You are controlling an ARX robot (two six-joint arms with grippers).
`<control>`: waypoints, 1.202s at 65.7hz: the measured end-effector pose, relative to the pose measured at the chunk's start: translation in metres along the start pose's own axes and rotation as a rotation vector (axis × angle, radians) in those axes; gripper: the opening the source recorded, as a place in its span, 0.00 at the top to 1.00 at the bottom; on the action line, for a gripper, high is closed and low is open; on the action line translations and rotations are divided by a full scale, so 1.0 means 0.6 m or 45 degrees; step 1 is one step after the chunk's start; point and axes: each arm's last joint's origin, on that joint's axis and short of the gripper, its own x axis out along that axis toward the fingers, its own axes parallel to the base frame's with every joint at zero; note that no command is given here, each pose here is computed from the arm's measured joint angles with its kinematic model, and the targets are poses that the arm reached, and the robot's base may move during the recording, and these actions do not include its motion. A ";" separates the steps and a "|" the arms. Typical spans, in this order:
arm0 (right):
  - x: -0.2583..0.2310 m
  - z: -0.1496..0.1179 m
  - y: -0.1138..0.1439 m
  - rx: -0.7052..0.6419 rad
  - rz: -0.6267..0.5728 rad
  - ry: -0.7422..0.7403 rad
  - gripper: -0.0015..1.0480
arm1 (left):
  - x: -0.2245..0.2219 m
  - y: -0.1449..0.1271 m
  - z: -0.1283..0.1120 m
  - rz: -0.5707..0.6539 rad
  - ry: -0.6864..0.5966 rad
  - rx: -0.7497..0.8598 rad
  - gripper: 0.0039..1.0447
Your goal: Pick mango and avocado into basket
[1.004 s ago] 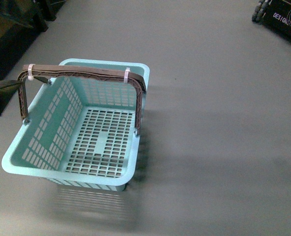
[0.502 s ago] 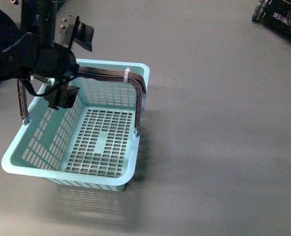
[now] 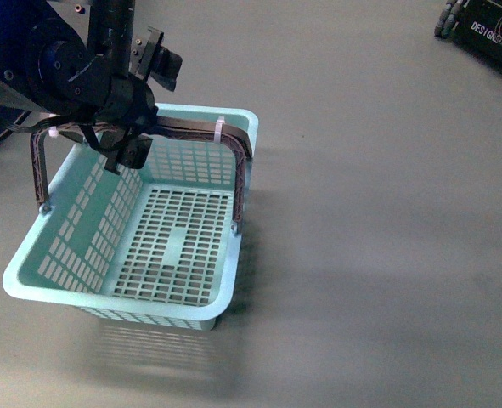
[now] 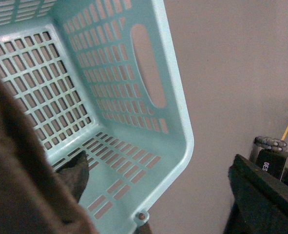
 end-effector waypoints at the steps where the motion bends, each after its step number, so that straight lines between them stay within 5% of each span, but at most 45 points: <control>1: 0.000 0.000 0.000 0.000 0.000 0.000 0.08 | 0.000 0.001 0.000 0.002 0.000 0.001 0.24; 26: 0.000 0.000 0.000 0.000 0.000 0.000 0.08 | -0.006 0.028 -0.005 0.058 0.060 -0.182 0.86; 46: 0.000 0.000 0.000 0.000 0.000 0.000 0.08 | -0.123 0.051 0.029 0.055 0.009 -0.277 0.87; 60: 0.000 0.000 0.000 0.000 0.000 0.000 0.08 | -0.301 0.026 0.086 -0.079 -0.090 -0.360 0.87; 79: 0.000 0.000 0.000 0.000 0.000 0.000 0.08 | -0.506 -0.007 0.116 -0.270 -0.184 -0.428 0.87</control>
